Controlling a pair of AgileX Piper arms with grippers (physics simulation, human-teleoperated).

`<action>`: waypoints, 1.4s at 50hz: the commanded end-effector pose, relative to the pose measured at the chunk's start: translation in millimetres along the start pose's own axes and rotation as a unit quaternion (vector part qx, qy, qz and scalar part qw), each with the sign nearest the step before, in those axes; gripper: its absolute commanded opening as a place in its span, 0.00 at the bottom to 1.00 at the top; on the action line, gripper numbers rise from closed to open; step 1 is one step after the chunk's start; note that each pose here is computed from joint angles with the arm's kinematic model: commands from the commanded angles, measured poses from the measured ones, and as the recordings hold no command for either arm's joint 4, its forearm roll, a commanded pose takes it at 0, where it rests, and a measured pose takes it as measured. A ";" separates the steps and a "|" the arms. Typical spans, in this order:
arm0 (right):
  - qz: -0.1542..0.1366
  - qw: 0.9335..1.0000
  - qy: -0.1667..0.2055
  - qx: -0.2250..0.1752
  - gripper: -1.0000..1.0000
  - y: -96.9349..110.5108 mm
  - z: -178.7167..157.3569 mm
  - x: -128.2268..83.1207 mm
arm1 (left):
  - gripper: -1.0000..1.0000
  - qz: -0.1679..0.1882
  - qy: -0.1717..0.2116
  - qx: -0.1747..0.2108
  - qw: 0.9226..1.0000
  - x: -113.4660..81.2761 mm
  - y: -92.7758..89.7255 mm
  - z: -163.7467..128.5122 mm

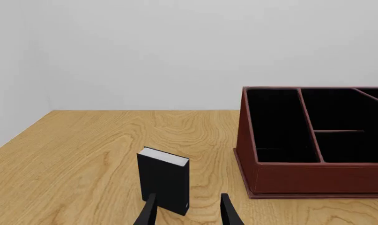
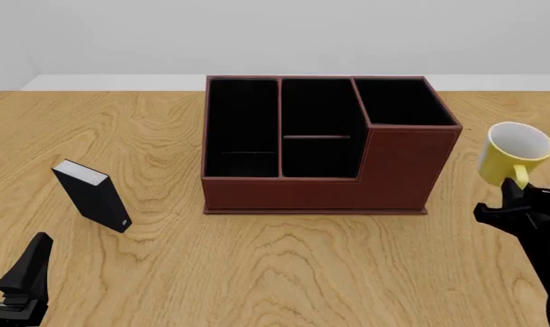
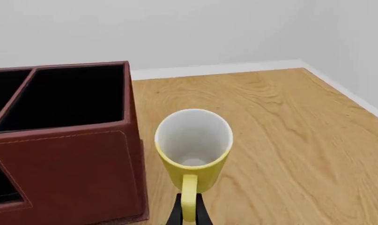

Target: Pick up the yellow and white mug and place it to the right of the caddy.

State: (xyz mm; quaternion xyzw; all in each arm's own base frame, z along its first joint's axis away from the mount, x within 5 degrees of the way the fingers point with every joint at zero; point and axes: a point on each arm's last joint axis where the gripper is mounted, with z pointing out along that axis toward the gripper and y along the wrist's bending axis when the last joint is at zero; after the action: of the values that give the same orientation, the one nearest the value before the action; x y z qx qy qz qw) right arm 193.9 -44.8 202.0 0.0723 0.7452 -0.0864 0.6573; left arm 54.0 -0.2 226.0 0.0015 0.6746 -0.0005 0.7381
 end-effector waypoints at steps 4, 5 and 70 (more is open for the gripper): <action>0.007 1.000 0.008 -0.004 0.00 1.8 5.9 12.3 | 1.00 0.000 0.000 0.000 1.000 0.0 0.0 0.0; 0.007 1.000 0.008 -0.003 0.00 1.7 6.3 12.9 | 1.00 0.000 0.000 0.000 1.000 0.0 0.0 0.0; 0.012 0.999 0.038 -0.001 0.00 1.5 30.8 43.8 | 1.00 0.000 0.000 0.000 1.000 0.0 0.0 0.0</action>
State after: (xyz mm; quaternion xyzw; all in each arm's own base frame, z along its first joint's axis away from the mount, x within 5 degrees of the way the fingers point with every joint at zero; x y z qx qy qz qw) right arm 215.8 -49.8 157.8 0.0788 0.7693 -0.0790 0.6291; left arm 54.0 -0.2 226.0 0.0015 0.6746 -0.0006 0.7382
